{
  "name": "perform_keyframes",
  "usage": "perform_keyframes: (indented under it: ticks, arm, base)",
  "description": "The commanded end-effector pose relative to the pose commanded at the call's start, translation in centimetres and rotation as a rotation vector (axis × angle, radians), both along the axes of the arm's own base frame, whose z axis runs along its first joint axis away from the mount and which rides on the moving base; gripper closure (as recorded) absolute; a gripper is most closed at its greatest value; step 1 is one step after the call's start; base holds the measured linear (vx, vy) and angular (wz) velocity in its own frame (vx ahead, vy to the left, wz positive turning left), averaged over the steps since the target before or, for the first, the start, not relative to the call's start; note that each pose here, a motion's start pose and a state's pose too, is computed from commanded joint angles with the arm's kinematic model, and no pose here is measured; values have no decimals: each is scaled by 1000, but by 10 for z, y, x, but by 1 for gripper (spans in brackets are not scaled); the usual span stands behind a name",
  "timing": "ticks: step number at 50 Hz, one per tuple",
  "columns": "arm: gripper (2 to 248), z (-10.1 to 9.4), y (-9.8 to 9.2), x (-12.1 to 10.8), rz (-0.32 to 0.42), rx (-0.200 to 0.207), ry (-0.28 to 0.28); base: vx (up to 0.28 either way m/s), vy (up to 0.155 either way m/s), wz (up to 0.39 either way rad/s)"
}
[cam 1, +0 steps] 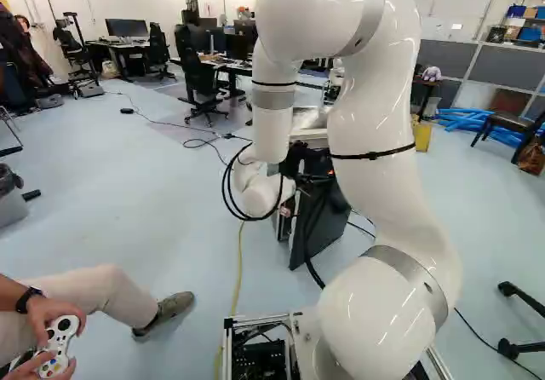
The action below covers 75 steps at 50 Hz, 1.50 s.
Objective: Grab a drink from the fridge
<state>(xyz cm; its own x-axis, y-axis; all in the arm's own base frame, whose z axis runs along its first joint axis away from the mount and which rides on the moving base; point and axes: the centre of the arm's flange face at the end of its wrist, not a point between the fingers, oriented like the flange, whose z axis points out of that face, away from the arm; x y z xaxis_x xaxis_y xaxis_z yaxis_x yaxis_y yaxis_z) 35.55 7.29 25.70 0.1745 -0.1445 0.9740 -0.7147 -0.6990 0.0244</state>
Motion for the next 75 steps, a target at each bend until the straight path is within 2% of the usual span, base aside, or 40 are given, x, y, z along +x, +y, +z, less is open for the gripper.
perform_keyframes:
  ticks: [26, 54, 64, 75]
  arm:
    - [3, 6, -27, -41, -53, -47, 24]
    - [3, 8, -56, -84, -97, -72, 73]
    - [3, 9, -61, -105, -82, -84, 97]
    - [3, 10, -54, -124, -19, -98, 115]
  base:
    - [0, 0, 0]
    - [0, 0, 0]
    - [0, 0, 0]
    - [0, 0, 0]
